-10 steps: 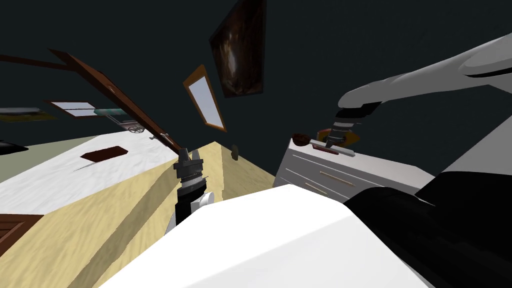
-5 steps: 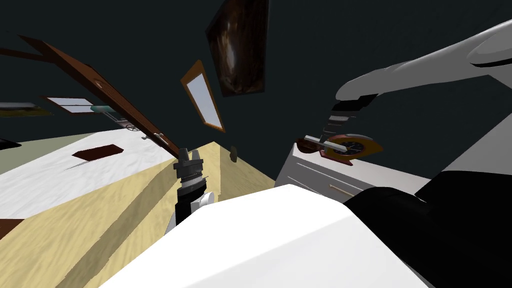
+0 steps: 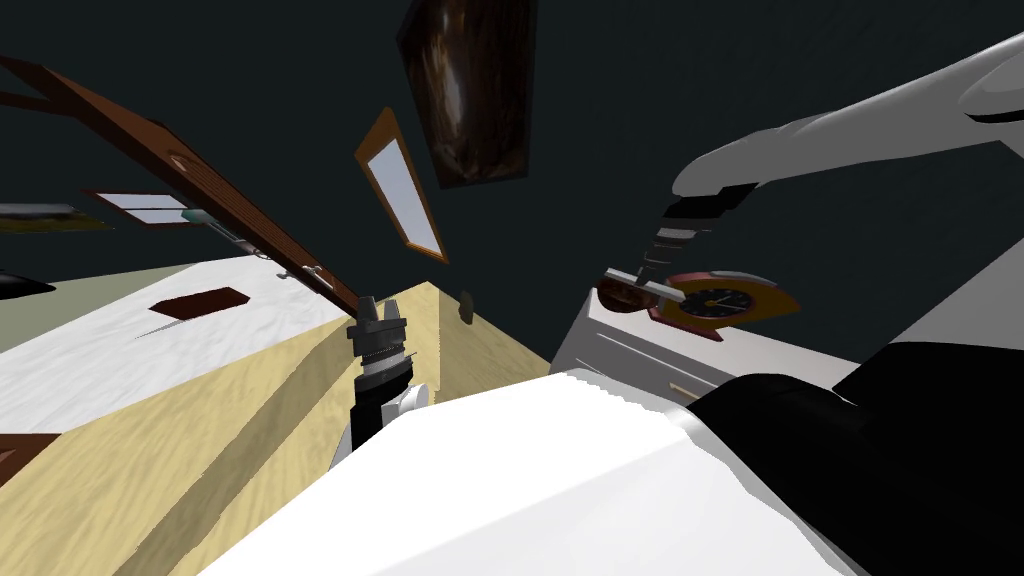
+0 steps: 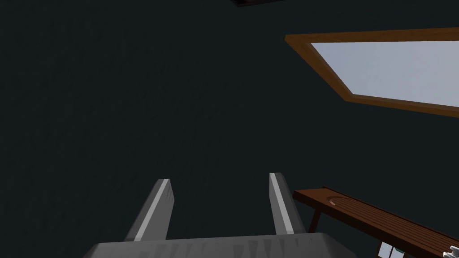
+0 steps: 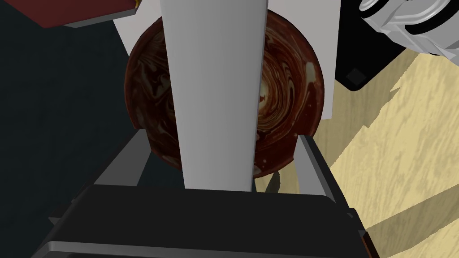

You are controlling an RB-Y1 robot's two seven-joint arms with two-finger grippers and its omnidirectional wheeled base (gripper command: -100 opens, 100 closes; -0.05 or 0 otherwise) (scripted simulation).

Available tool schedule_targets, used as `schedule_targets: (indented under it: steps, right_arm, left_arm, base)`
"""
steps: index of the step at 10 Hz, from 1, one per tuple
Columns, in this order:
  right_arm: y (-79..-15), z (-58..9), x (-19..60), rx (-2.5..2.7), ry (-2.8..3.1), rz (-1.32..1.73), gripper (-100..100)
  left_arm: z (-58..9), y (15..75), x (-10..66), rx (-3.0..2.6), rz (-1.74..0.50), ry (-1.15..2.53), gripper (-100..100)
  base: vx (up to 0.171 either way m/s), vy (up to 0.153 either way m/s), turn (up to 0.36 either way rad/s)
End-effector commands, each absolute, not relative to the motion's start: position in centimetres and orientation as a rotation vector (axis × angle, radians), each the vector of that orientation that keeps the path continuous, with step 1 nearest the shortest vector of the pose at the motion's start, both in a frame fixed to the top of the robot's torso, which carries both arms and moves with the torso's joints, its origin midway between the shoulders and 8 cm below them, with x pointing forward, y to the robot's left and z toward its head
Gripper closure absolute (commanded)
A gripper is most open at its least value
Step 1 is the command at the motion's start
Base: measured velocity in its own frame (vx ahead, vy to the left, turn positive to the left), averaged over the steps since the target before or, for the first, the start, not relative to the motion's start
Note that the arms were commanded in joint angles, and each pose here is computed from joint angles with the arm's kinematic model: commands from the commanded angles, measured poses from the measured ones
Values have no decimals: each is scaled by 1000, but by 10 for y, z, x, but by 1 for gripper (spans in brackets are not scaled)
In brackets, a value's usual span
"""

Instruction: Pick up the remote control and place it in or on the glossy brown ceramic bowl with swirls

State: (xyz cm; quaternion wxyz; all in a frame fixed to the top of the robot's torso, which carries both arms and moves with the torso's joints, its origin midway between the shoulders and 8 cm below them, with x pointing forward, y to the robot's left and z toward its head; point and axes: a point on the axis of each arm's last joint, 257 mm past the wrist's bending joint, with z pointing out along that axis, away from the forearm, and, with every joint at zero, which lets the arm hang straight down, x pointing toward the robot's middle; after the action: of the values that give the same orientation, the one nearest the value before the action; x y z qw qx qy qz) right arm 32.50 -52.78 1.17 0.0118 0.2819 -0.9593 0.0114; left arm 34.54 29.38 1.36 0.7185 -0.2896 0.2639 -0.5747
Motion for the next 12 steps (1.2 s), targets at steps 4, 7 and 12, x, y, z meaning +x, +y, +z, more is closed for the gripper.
schedule_targets:
  steps: [4,7,12]
  right_arm:
    - [-514,28,328,894,-2988,34,-100]
    - [-496,50,331,913,-2982,33,-100]
    - [-487,65,332,925,-2977,33,0]
  left_arm:
    - [14,294,345,-641,-1271,584,0]
    - [14,294,345,-641,-1271,584,0]
    - [14,294,345,-641,-1271,584,0]
  base:
    - [2,-9,-16]
    - [20,-61,-55]
    - [7,-27,-17]
